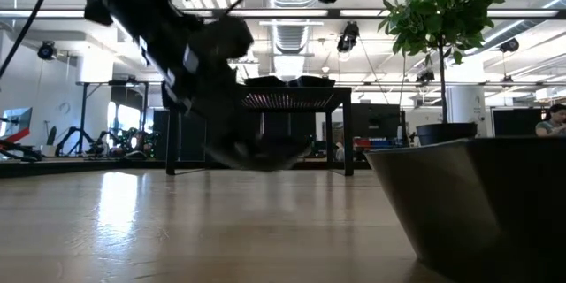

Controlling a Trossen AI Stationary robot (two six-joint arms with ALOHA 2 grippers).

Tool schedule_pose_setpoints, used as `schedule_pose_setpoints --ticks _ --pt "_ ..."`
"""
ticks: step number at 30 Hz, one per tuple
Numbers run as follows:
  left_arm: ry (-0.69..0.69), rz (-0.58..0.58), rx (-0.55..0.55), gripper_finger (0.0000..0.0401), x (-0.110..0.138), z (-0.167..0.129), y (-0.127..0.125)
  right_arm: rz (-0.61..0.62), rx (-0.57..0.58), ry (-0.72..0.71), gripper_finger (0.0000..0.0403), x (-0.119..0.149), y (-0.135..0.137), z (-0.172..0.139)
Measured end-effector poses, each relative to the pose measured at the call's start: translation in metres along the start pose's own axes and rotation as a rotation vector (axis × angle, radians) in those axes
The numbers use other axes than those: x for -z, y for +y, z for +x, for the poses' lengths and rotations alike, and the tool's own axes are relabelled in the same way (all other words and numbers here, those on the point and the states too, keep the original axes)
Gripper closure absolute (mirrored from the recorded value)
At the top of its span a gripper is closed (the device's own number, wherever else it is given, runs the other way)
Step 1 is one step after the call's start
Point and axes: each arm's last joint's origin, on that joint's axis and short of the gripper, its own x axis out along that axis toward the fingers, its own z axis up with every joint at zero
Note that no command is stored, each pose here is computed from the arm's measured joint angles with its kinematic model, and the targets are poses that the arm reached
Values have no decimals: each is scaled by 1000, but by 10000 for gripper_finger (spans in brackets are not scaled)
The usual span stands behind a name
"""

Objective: Pick & Place Mini shaped plates
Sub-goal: Stack the leaf shaped plate on top of the leaf shaped plates on the shelf

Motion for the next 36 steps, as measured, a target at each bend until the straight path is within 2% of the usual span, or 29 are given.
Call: schedule_pose_setpoints --ticks 9,15,20,32,36 --pt "-58 -8 63 401 -27 -55 8 58 -1 -83 339 7 -20 -33" --pt "-100 -25 77 401 -53 -100 30 102 -16 -157 339 16 -39 -61" --pt "-86 -3 17 401 -84 -131 53 144 -17 -227 339 22 -53 -81" --pt "-121 -21 219 401 -161 -172 125 188 11 -288 339 35 -71 -105" --pt "-123 -25 185 401 -182 -177 153 202 48 -302 339 37 -74 -108"
